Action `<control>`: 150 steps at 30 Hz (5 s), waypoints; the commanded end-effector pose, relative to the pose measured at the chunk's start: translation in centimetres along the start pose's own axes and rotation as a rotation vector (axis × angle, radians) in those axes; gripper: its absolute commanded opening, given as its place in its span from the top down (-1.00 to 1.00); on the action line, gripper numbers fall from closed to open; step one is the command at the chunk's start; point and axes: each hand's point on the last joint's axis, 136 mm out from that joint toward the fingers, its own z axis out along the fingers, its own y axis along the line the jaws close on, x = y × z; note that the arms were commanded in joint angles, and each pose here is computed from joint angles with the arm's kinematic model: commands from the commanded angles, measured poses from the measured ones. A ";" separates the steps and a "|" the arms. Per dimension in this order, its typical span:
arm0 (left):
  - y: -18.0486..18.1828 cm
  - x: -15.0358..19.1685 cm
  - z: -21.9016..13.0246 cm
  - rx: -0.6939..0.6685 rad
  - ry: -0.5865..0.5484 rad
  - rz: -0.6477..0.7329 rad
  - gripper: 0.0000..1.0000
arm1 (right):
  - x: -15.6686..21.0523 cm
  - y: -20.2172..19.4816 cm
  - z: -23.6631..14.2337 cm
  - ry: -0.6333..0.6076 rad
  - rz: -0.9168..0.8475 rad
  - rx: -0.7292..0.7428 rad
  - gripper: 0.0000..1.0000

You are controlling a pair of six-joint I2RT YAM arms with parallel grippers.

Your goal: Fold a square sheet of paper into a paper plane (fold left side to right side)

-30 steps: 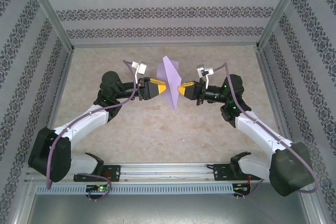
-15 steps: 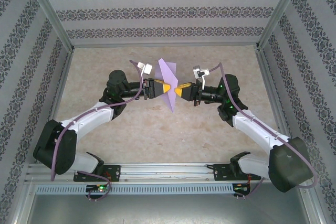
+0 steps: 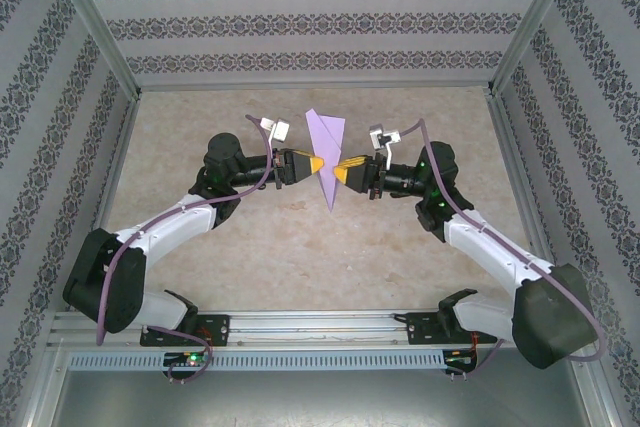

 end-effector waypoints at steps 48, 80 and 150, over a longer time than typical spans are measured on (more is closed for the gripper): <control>-0.9 -1.2 -1.1 -0.070 -0.067 0.105 0.26 | 0.6 -0.9 0.4 -0.041 0.018 0.186 0.97; 2.9 -3.1 -18.2 -1.006 -0.403 0.303 -0.31 | 15.1 -15.2 -4.4 0.913 -0.402 1.576 0.81; 20.3 12.2 4.4 -0.589 0.132 -0.430 1.00 | 12.8 -13.7 -14.8 -0.060 0.513 0.943 -0.96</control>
